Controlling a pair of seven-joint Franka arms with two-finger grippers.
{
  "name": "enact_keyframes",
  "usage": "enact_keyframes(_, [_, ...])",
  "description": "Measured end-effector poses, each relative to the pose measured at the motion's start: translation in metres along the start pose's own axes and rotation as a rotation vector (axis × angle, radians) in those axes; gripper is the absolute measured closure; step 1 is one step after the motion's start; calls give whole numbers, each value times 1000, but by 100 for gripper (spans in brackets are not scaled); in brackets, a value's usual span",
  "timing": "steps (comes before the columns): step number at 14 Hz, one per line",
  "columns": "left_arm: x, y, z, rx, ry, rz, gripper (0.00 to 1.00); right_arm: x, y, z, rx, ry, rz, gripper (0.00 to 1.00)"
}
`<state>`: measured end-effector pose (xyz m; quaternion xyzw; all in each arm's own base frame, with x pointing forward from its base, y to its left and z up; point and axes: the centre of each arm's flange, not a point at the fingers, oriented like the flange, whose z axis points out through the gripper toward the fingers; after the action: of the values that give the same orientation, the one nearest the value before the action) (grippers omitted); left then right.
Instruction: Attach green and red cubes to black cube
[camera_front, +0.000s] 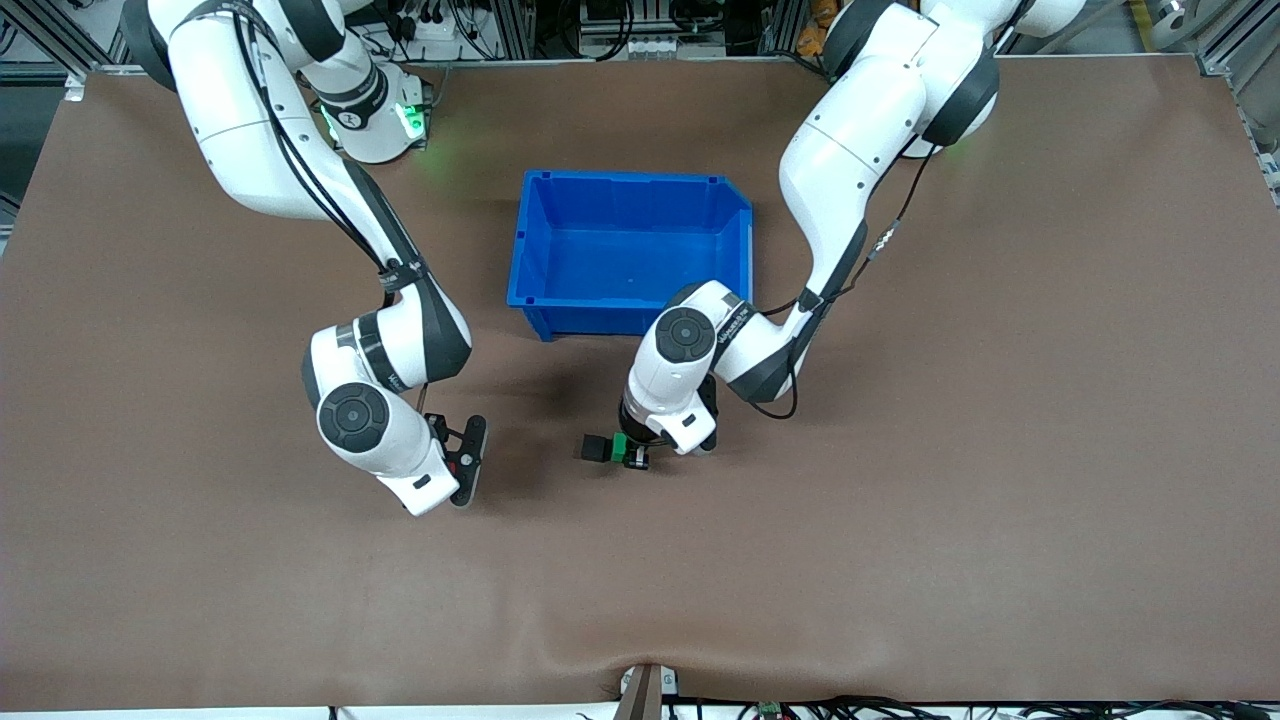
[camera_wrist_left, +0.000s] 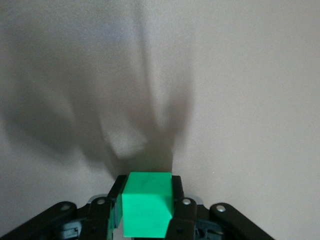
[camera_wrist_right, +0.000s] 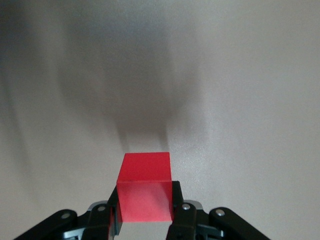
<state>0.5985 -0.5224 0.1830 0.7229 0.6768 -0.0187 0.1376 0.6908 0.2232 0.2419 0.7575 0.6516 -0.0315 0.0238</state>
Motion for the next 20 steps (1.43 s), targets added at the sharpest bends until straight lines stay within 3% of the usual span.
enact_keyframes(13, [-7,-1,3,-24,-21,7,60,6,-3,-1,5,10,8,60])
enact_keyframes(16, [-6,0,2,-8,-20,-7,60,23,-12,-2,26,47,42,60])
enact_keyframes(20, [-5,1,1,33,-22,-44,60,59,-33,-5,27,48,84,60])
